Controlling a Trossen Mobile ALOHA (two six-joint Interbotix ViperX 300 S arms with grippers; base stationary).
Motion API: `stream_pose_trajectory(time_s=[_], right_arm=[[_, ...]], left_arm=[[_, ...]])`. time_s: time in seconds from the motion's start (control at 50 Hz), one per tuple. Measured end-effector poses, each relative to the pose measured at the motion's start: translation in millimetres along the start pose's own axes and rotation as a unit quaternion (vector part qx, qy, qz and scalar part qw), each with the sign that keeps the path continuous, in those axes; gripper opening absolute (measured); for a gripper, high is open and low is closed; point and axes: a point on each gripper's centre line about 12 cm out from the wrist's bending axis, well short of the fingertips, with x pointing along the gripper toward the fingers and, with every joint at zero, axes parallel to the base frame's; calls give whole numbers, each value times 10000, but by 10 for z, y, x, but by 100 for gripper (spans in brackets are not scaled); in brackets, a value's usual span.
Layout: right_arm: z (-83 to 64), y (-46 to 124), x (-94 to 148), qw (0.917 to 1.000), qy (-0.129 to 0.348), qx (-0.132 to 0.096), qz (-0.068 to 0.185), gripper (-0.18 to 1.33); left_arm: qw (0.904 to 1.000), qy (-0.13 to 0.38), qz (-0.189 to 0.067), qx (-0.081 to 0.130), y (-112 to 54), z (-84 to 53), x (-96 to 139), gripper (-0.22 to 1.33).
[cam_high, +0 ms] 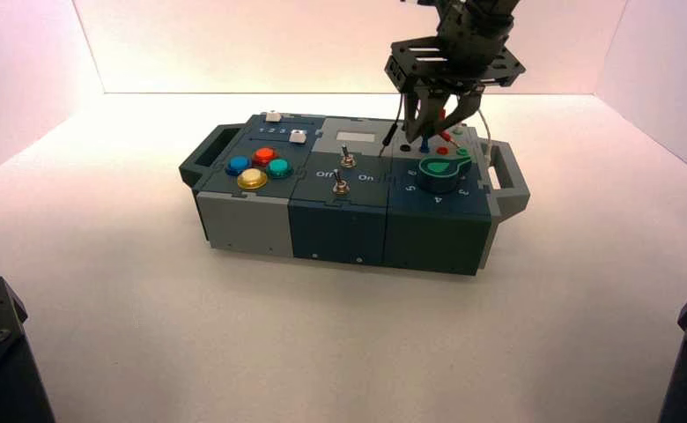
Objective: Insert the blue wire.
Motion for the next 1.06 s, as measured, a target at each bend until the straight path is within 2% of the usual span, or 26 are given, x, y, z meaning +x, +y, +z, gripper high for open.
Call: stream_pose_trajectory(time_s=[0.16, 0.5, 0.76, 1.06], right_arm=[[-1, 38, -24, 10000, -18, -44, 29, 104], [-26, 1, -207, 9996, 162, -202, -78, 104], [-162, -57, -289, 9969, 753, -160, -147, 104], [-288, -52, -270, 9946, 1007, -198, -152, 104]], left_arm=[[10000, -68, 14, 7, 2, 7, -32, -17], [10000, -61, 9, 0, 1, 1, -33, -17], [9999, -121, 25, 14, 4, 6, -61, -17], [9998, -180, 71, 3, 19, -9, -99, -17]])
